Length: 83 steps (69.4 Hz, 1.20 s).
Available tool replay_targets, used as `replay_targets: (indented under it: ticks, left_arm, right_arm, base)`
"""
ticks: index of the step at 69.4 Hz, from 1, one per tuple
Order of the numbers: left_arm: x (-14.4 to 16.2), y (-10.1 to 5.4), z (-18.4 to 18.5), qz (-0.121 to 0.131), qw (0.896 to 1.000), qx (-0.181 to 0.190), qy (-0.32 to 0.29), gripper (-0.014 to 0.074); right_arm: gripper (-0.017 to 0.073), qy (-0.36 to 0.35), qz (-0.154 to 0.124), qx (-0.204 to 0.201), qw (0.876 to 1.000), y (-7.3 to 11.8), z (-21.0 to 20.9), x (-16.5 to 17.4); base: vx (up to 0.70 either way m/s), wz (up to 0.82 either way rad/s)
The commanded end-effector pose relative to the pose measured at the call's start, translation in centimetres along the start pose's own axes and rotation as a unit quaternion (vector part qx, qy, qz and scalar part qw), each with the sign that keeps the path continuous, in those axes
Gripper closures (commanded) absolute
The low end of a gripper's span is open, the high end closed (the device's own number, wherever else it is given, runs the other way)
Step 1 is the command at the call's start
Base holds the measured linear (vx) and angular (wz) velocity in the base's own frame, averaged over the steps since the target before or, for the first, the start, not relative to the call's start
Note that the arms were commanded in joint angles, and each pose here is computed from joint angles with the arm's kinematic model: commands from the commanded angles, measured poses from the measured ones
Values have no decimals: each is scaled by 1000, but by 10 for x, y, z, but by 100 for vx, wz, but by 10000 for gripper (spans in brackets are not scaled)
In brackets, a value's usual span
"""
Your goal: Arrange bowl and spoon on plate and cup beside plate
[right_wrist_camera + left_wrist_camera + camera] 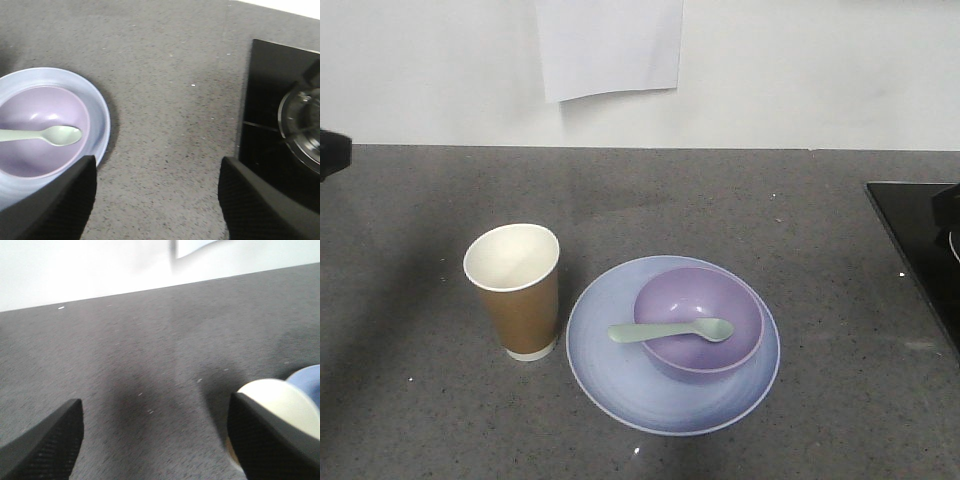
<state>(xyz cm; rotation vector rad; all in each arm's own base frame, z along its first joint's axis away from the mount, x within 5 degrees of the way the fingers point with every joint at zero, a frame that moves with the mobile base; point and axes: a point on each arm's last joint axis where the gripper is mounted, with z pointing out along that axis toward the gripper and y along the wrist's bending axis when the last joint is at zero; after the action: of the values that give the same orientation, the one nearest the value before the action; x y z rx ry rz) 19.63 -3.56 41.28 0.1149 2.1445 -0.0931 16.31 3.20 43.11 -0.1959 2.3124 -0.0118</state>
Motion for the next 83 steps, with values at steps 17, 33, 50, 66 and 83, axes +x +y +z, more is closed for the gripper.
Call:
replay_targets:
  ticks: [17,33,50,66,83]
  left_arm:
    - [57,17,-43,-33,994,-49,-88,39]
    - [90,21,-74,-51,987,-40,-148,40]
    - [102,22,-89,-53,981,-34,-183,78]
    - [102,22,-90,-54,981,-34,-185,328]
    - [103,22,-89,-53,981,-34,-183,602]
  right_arm:
    - [53,-92,19,58,994,-17,-24,49]
    - [53,-159,20,45,986,-18,-30,93]
    - [67,-195,18,33,980,-16,-27,117]
    - [285,-195,12,36,980,-16,-27,117]
    - [572,-191,13,36,981,-16,-27,118]
  base:
    - [0,0]
    - [0,0]
    - [0,0]
    - [0,0]
    - [0,0]
